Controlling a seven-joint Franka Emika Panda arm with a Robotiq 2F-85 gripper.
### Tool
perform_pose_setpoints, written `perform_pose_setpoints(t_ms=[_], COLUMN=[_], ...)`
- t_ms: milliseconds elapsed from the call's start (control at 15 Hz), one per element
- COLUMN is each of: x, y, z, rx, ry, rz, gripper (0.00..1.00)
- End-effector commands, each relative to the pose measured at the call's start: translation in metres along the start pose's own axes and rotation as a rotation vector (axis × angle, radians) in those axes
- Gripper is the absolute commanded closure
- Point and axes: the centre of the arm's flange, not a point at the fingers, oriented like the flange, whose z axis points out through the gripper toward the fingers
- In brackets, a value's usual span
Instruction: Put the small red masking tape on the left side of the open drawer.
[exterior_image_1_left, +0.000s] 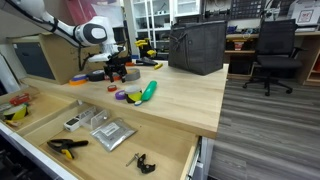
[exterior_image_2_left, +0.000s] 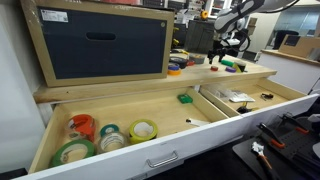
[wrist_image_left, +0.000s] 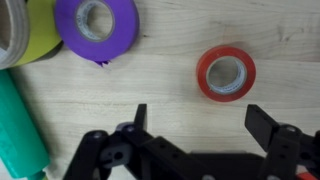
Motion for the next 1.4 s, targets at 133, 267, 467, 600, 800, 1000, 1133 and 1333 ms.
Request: perform_pose_setpoints(t_ms=[133,267,467,600,800,1000,1133,1333], x=[-0.001,-0.006,-0.005,-0.002,-0.001,-0.006,-0.009,-0.013], y=[0.009,0.004,-0.017,-0.032,-0.046,-0.045,-0.038,-0.022], z=[-0.012,-0.007,-0.003,-0.003,-0.003,-0.004,-0.006,-0.001], rx=[0.042,0.056,0.078,0.090,0.082,0.062,0.054,0.036], ry=[-0.086,-0.103,-0.095,-0.091,-0.104,-0.119,-0.126,-0.137], rz=[-0.020,-0.035,-0.061,-0.083,-0.115,-0.133,-0.139,-0.131], gripper=[0.00,0.00,0.00,0.00,0.00,0.00,0.00,0.00])
